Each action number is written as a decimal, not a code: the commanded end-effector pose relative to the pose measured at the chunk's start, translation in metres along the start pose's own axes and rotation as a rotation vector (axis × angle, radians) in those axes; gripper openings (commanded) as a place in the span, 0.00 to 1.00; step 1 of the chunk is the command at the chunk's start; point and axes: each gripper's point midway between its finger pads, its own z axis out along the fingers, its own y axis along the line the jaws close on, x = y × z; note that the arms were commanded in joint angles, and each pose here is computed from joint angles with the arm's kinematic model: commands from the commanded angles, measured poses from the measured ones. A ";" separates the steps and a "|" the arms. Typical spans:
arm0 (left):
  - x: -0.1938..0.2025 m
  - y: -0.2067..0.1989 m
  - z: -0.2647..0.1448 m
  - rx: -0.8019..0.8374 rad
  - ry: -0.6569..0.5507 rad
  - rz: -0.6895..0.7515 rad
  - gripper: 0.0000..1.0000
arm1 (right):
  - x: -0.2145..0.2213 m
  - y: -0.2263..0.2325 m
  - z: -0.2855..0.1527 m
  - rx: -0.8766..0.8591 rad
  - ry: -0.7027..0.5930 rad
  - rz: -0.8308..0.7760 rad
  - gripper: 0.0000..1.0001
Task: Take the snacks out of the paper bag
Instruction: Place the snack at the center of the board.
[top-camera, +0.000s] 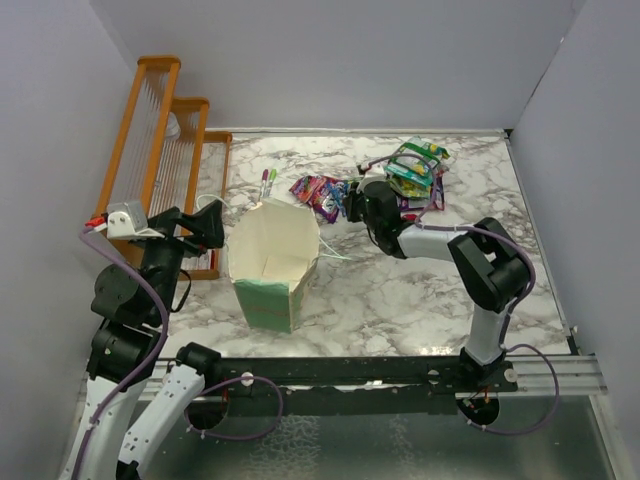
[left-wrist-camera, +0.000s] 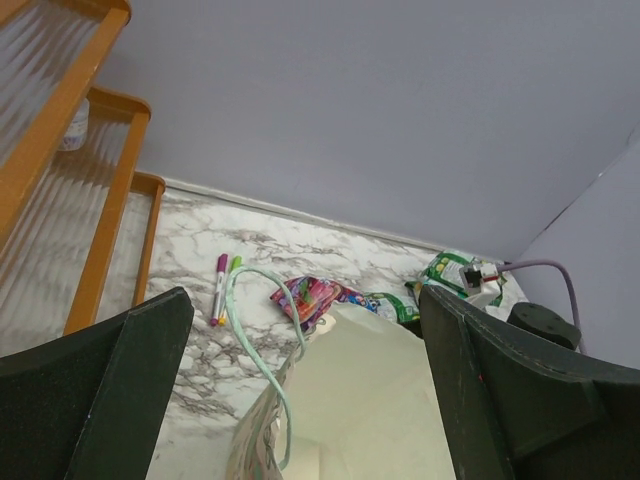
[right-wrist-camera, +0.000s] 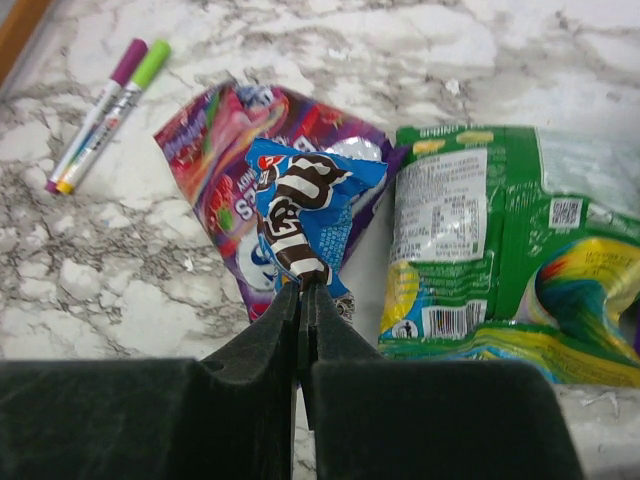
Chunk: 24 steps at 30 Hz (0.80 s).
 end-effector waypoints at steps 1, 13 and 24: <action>-0.006 0.003 -0.009 -0.008 -0.006 0.024 0.99 | 0.022 -0.014 0.001 0.063 0.057 0.062 0.03; 0.002 -0.001 0.005 0.010 0.001 0.033 0.99 | 0.020 -0.022 -0.050 0.056 0.093 -0.004 0.63; -0.003 0.012 0.008 -0.053 -0.035 0.077 0.99 | -0.138 -0.018 -0.168 0.060 -0.249 0.016 1.00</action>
